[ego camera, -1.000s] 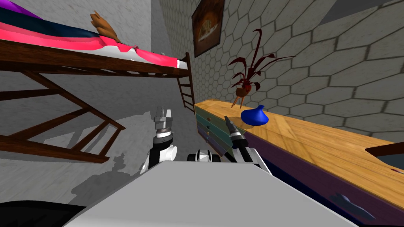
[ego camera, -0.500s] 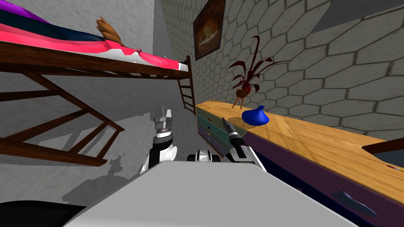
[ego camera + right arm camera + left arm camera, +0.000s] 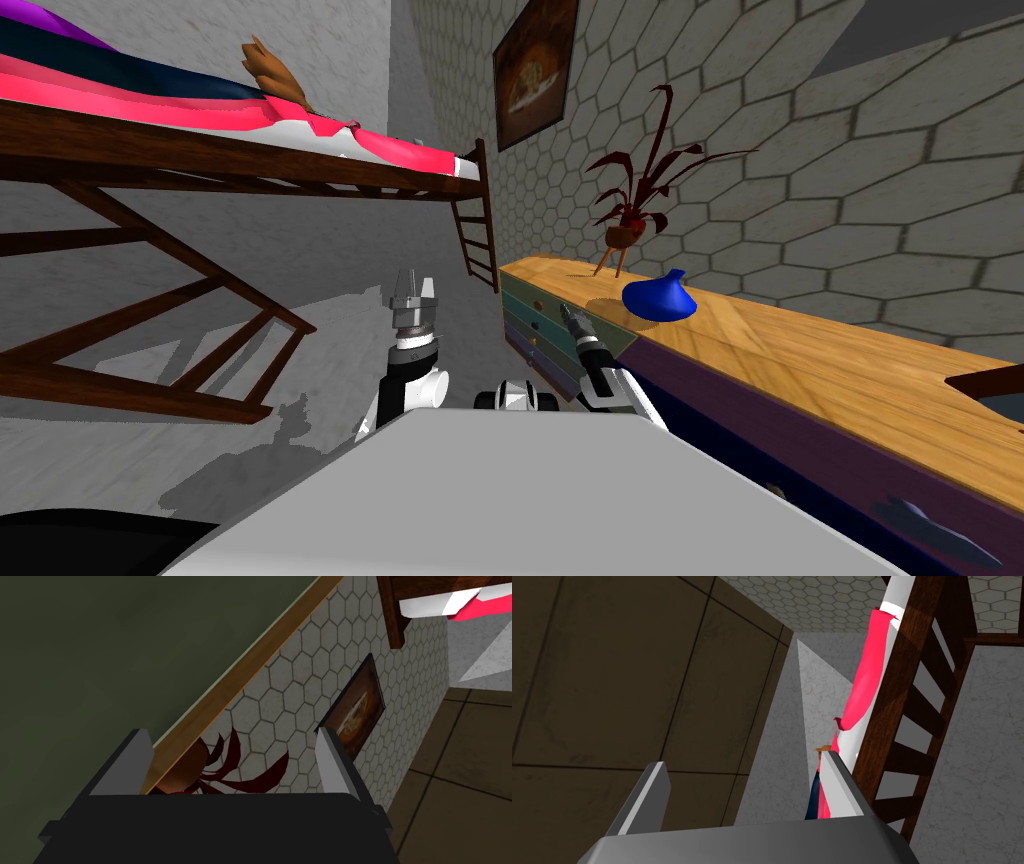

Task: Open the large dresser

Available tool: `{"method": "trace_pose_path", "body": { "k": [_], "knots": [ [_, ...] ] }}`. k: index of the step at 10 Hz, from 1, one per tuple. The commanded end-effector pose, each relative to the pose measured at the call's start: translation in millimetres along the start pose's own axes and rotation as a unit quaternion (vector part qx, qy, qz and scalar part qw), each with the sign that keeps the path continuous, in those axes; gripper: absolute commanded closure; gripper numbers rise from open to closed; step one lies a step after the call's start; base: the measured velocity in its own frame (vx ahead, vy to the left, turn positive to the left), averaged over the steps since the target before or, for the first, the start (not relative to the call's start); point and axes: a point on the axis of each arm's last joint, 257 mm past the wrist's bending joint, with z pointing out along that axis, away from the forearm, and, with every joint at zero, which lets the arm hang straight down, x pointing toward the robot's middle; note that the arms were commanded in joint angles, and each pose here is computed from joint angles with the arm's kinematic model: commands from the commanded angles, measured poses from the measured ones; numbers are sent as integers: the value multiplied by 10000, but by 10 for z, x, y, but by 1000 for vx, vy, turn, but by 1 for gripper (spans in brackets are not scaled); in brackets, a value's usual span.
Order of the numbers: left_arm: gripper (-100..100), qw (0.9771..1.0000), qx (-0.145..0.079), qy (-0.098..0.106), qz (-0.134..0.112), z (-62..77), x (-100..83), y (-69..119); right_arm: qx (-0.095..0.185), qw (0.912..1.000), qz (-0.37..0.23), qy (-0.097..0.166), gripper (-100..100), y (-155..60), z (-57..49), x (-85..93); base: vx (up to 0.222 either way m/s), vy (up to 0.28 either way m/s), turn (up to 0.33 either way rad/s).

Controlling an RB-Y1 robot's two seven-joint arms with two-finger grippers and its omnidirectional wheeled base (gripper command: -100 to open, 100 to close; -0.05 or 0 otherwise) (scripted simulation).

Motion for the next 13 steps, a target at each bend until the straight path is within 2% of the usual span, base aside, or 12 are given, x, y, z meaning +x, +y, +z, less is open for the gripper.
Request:
{"method": "trace_pose_path", "body": {
  "k": [1,2,3,4,5,6,7,8,9,11,12,13],
  "knots": [
    [0,10000,0,0,0,0,0,0,211,9987,-436,130,-100,-95,27,140,31,47,-7],
    [0,10000,0,0,0,0,0,0,377,9962,-752,242,-100,-184,48,246,23,57,-24],
    [0,10000,0,0,0,0,0,0,378,9957,-809,233,-100,-185,48,241,20,54,14],
    [0,10000,0,0,0,0,0,0,541,9916,-1123,346,-100,-277,64,344,29,55,-11],
    [0,10000,0,0,0,0,0,0,541,9909,-1186,335,-100,-277,64,336,27,50,-10],
    [0,10000,0,0,0,0,0,0,702,9850,-1510,445,-100,-371,76,434,21,65,-8],
    [0,10000,0,0,0,0,0,0,702,9842,-1564,435,-100,-371,77,426,21,59,2],
    [0,10000,0,0,0,0,0,0,855,9763,-1914,536,-100,-462,85,515,34,60,-12],
    [0,10000,0,0,0,0,0,0,858,9758,-1940,531,-100,-463,86,510,26,53,-6],
    [0,10000,0,0,0,0,0,0,1071,9577,-2577,705,-100,-590,104,665,34,74,-13],
    [0,10000,0,0,0,0,0,0,1150,9540,-2678,707,-100,-637,93,657,28,70,-4],
    [0,10000,0,0,0,0,0,0,1288,9434,-2945,811,-100,-720,90,736,24,65,-7]
  ]
}}
